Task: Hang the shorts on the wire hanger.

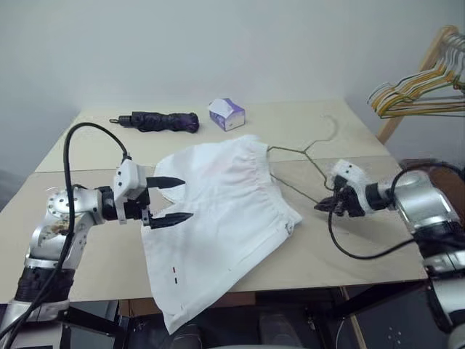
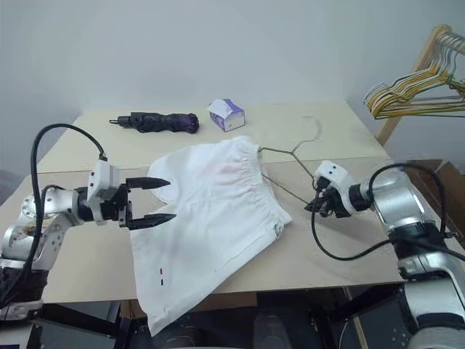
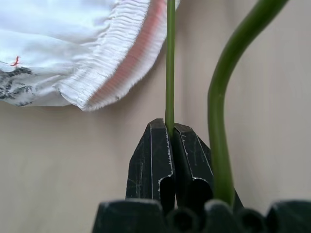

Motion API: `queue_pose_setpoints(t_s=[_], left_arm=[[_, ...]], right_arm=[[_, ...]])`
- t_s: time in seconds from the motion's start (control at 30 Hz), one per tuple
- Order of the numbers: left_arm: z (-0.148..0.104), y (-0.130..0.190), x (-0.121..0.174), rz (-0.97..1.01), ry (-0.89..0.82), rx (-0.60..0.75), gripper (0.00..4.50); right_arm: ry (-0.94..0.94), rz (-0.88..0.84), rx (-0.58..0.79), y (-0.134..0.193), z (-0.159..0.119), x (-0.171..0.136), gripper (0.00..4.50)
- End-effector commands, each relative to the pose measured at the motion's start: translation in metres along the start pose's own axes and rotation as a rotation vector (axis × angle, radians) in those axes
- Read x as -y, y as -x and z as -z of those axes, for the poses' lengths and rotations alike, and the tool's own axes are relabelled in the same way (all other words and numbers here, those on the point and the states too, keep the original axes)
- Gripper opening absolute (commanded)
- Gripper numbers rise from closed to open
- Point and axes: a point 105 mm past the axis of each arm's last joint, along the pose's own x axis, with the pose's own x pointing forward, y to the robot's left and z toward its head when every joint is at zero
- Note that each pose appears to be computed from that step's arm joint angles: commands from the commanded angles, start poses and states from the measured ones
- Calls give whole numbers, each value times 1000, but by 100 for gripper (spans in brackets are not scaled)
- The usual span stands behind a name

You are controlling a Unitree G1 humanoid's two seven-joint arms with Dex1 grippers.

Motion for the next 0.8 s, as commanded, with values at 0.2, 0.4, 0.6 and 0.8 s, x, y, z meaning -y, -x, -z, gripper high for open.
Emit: queue_pose_setpoints(t_s=[0.2,0.4,0.6,0.8], left_arm=[[-38,6,-49,-37,-226,4,449],[-49,5,-44,190,-350,-96,449],[-28,-15,-42,339,-423,-252,449],[-5,-39,-47,396,-500,-360,385]], right_arm=[[393,40,115,13,-62,-39,0],[403,-6,67,5,-66,-50,0],[370,-111,72,7,-79,-63,0],[350,-144,93,12,-88,-67,0]])
